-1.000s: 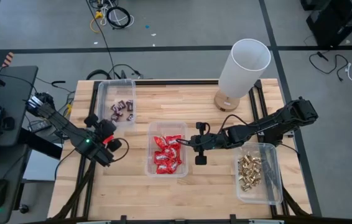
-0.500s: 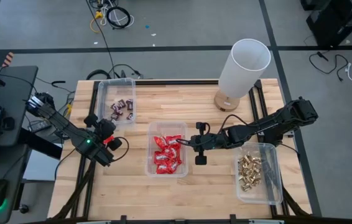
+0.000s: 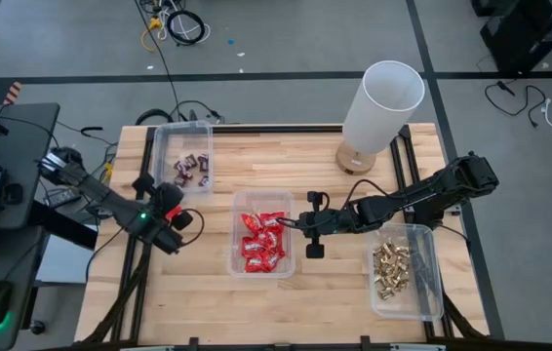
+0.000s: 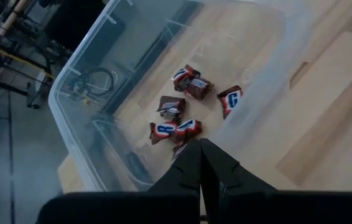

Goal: Sort candy
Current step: Adjust the top left transparent bin

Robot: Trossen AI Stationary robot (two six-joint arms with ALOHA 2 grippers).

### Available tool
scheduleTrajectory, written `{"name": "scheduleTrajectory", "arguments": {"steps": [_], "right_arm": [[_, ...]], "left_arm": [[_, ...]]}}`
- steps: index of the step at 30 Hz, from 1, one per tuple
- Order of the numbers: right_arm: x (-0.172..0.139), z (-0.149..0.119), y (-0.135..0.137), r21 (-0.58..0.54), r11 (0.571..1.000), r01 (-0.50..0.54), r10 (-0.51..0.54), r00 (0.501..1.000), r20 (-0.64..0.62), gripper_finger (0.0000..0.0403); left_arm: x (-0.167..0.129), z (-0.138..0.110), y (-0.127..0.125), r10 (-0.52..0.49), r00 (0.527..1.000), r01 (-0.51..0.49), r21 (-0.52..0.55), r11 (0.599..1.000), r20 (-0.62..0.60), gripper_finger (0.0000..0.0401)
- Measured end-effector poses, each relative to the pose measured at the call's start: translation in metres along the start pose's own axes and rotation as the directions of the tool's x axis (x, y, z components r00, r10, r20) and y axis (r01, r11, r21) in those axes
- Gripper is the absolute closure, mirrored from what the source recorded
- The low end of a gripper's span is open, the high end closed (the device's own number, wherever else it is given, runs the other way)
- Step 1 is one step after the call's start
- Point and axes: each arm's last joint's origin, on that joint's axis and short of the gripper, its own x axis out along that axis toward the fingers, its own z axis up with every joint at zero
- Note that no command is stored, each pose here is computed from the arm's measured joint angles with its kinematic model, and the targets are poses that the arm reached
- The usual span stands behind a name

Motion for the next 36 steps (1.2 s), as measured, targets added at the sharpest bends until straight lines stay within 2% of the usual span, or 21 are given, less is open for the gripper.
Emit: {"name": "scheduleTrajectory", "arguments": {"steps": [5, 12, 15, 18, 20, 22, 25, 27, 36], "right_arm": [[0.0, 0.0, 0.0, 0.007, 1.0, 0.0, 0.0, 1.0, 0.0, 0.0403], [0.0, 0.0, 0.0, 0.007, 1.0, -0.001, 0.001, 1.0, 0.0, 0.0403], [0.0, 0.0, 0.0, 0.003, 1.0, -0.001, 0.001, 1.0, 0.0, 0.0403], [0.0, 0.0, 0.0, 0.002, 1.0, -0.001, 0.001, 1.0, 0.0, 0.0403], [0.0, 0.0, 0.0, -0.002, 1.0, -0.001, 0.001, 1.0, 0.0, 0.0403], [0.0, 0.0, 0.0, -0.006, 1.0, -0.001, 0.001, 1.0, 0.0, 0.0403], [0.0, 0.0, 0.0, -0.007, 1.0, -0.006, 0.006, 1.0, -0.001, 0.0403], [0.0, 0.0, 0.0, -0.008, 1.0, -0.011, 0.011, 1.0, -0.001, 0.0403], [0.0, 0.0, 0.001, 0.014, 1.0, -0.015, 0.015, 1.0, -0.001, 0.0403]], "left_arm": [[0.0, 0.006, 0.002, 0.009, 1.0, -0.009, 0.018, 1.0, -0.011, 0.0401], [-0.027, 0.037, 0.006, -0.114, 0.993, 0.112, 0.075, 0.991, 0.02, 0.0401], [-0.034, 0.043, -0.001, -0.254, 0.965, 0.26, 0.135, 0.956, -0.062, 0.0401], [-0.035, 0.041, -0.013, -0.41, 0.895, 0.437, 0.169, 0.883, -0.173, 0.0401], [-0.032, 0.036, -0.019, -0.447, 0.867, 0.484, 0.159, 0.86, -0.22, 0.0401], [-0.026, 0.031, -0.021, -0.42, 0.879, 0.457, 0.147, 0.877, -0.224, 0.0401], [-0.015, 0.02, -0.017, -0.3, 0.93, 0.333, 0.141, 0.932, -0.212, 0.0401], [-0.01, 0.016, -0.013, -0.243, 0.947, 0.274, 0.135, 0.952, -0.21, 0.0401], [0.009, 0.007, -0.008, -0.093, 0.979, 0.122, 0.154, 0.98, -0.182, 0.0401]]}}
